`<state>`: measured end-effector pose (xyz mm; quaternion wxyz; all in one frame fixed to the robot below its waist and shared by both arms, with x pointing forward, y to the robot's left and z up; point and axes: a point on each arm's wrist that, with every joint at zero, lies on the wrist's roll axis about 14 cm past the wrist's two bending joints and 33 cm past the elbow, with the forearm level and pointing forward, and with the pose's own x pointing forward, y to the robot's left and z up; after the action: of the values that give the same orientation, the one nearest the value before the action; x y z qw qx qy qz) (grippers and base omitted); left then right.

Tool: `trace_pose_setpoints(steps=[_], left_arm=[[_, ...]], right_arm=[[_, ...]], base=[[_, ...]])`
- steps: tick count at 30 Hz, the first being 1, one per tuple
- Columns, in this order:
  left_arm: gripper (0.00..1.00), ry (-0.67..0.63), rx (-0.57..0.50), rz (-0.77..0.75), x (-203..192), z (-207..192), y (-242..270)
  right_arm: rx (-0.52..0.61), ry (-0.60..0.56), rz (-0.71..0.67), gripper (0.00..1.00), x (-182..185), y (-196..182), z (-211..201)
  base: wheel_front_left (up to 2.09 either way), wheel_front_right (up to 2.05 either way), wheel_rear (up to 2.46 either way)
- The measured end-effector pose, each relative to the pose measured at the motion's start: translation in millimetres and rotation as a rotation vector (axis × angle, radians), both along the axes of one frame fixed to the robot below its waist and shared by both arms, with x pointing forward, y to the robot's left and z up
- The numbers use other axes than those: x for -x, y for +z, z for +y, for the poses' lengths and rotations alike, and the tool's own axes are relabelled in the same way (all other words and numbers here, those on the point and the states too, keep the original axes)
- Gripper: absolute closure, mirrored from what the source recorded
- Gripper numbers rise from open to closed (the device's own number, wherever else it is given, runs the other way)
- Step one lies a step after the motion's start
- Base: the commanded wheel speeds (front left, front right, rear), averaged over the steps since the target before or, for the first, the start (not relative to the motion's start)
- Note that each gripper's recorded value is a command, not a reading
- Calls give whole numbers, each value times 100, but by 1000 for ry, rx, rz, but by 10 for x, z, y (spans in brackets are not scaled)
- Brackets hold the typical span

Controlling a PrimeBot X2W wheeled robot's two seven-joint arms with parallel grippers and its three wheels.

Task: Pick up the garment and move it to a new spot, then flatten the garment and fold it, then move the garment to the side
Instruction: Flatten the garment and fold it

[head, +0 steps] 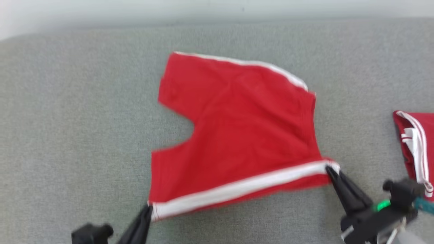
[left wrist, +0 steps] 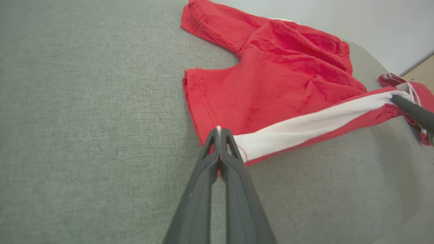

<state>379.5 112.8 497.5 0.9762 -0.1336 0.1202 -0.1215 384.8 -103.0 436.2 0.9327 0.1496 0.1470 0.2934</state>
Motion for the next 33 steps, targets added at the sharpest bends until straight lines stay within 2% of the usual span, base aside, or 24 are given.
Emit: trace_pose_setpoints(steps=[10, 17, 24, 26, 33], left_arm=[[100, -9, 40, 135, 549, 19, -82], [100, -18, 31, 127, 672, 55, 29], [100, -47, 12, 47, 395, 89, 225], [100, -69, -18, 11, 238, 103, 302], [100, -136, -21, -114, -464, -46, 631]], right_arm=[[24, -30, 76, 100, 476, -100, -134], [33, -23, 97, 100, 634, -51, -110], [-9, -72, 76, 100, 508, 106, -77], [-4, -68, 48, 100, 409, 176, -50], [-23, -91, -33, 100, -1, 373, -9]], base=[[0, 0, 0], [0, 0, 0], [0, 0, 0], [0, 0, 0], [0, 0, 0]])
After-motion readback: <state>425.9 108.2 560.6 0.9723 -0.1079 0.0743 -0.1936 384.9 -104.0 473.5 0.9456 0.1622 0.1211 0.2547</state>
